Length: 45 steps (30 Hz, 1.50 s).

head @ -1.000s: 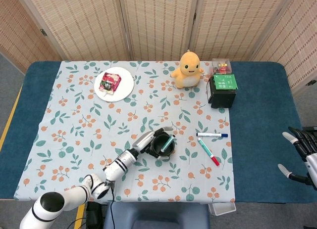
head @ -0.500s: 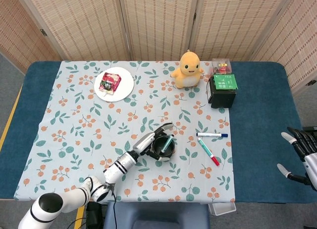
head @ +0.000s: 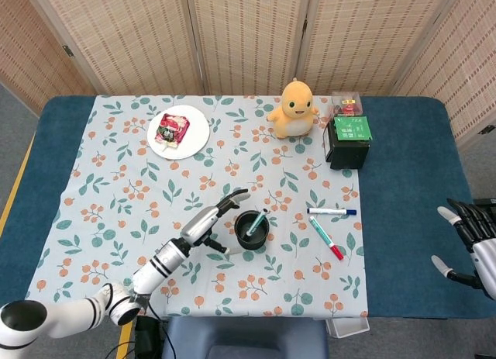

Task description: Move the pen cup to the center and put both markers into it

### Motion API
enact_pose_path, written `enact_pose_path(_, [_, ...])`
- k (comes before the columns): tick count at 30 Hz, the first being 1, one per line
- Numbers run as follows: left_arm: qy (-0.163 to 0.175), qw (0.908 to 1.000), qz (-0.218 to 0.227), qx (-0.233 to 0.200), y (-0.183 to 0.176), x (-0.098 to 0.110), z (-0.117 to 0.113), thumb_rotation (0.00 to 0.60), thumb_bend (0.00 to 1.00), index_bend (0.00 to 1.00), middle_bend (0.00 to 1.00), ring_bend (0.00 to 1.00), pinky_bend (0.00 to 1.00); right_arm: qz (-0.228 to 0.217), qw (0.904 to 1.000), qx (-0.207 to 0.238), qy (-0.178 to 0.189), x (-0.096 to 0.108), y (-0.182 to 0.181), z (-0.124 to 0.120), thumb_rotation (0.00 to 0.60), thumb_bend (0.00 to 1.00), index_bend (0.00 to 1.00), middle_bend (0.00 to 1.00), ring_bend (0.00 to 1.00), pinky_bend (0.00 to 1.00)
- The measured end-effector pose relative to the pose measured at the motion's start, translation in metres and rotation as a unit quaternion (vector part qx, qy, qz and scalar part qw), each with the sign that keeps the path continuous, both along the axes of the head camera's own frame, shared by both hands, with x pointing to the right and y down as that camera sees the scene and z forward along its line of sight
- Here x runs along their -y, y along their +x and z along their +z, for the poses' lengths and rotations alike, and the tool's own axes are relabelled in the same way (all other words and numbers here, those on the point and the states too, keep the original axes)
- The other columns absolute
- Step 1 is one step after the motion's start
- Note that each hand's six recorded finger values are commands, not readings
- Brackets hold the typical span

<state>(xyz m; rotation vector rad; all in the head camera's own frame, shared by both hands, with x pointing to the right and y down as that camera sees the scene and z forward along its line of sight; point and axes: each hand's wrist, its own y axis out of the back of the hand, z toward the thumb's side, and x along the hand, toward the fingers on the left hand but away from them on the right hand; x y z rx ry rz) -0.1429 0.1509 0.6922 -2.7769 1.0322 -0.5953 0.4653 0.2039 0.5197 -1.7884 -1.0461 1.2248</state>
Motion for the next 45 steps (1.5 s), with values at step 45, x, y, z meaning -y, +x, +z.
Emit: enact_pose_path(45, [0.169,0.8937,-0.166,0.381,-0.33,-0.066,-0.097,0.6,0.05,0.0,0.0,0.0,0.21,-0.366,0.9229,-0.115,-0.034,0.052,-0.113,0.096,0.6,0.24,0.3,0.0,0.0,0.0])
